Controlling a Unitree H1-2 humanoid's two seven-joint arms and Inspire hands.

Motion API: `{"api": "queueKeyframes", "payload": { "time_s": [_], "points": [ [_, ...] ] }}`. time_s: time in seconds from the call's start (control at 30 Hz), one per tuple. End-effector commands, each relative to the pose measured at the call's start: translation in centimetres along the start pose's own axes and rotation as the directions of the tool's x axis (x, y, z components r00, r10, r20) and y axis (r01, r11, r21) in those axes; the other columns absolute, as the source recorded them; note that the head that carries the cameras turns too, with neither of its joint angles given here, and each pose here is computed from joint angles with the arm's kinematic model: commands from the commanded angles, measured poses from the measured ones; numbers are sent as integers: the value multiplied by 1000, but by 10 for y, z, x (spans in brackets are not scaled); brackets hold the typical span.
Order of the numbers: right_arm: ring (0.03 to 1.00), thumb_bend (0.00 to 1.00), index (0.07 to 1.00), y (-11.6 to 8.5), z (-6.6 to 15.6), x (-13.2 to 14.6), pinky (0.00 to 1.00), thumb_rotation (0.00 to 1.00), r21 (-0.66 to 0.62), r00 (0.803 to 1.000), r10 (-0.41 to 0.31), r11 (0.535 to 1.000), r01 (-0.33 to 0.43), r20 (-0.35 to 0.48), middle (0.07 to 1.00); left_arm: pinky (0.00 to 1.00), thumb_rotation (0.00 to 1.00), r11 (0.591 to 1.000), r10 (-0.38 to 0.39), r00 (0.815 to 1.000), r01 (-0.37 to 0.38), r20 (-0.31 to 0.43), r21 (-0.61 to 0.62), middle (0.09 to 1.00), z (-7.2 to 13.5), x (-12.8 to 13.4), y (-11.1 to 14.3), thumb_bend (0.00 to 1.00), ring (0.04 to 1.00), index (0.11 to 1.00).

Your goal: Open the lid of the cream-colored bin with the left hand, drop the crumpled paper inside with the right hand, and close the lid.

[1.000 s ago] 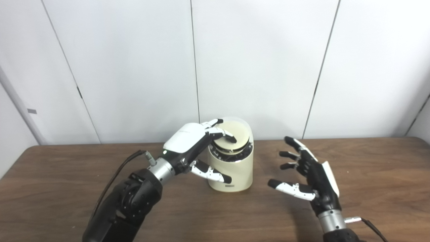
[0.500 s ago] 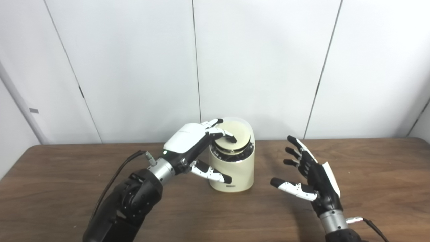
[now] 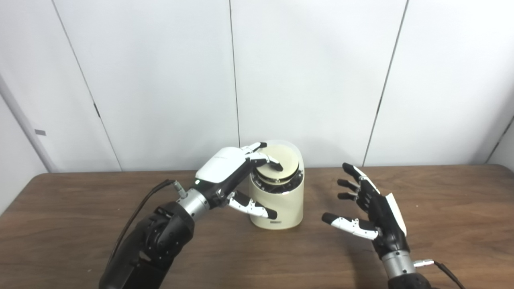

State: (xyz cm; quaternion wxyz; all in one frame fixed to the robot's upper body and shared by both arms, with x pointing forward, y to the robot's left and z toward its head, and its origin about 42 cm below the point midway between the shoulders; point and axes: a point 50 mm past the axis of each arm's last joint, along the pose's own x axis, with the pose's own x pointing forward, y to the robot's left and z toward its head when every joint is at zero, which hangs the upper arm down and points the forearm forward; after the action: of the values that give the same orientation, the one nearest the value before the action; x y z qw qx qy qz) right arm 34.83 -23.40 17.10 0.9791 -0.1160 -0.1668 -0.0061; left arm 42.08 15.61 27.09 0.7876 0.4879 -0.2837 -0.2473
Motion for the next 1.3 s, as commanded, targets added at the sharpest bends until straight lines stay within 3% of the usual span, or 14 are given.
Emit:
{"api": "queueKeyframes", "payload": {
  "time_s": [0.0, 1.07, 1.2, 1.27],
  "points": [
    [747, 840, 810, 0, 19, 10, 658, 230, 3, 997, -13, 1000, 13, 75, 870, 947, 325, 997, 55, 998, -56, 28, 43, 797, 4, 7, 21, 921, 971, 773],
    [759, 830, 808, 2, 22, 10, 658, 230, 11, 997, -1, 1000, 1, 74, 882, 967, 325, 995, 37, 999, -40, 35, 94, 763, 3, 6, 21, 933, 968, 741],
    [867, 949, 946, -3, 10, 11, 751, 301, 39, 996, 10, 999, -14, 87, 969, 966, 335, 995, 34, 999, -37, 33, 98, 766, 3, 6, 21, 927, 969, 744],
    [784, 883, 806, -2, 14, 11, 691, 207, 70, 989, -32, 997, 22, 142, 855, 963, 332, 995, 37, 999, -40, 34, 94, 765, 3, 6, 21, 929, 967, 743]
  ]
}}
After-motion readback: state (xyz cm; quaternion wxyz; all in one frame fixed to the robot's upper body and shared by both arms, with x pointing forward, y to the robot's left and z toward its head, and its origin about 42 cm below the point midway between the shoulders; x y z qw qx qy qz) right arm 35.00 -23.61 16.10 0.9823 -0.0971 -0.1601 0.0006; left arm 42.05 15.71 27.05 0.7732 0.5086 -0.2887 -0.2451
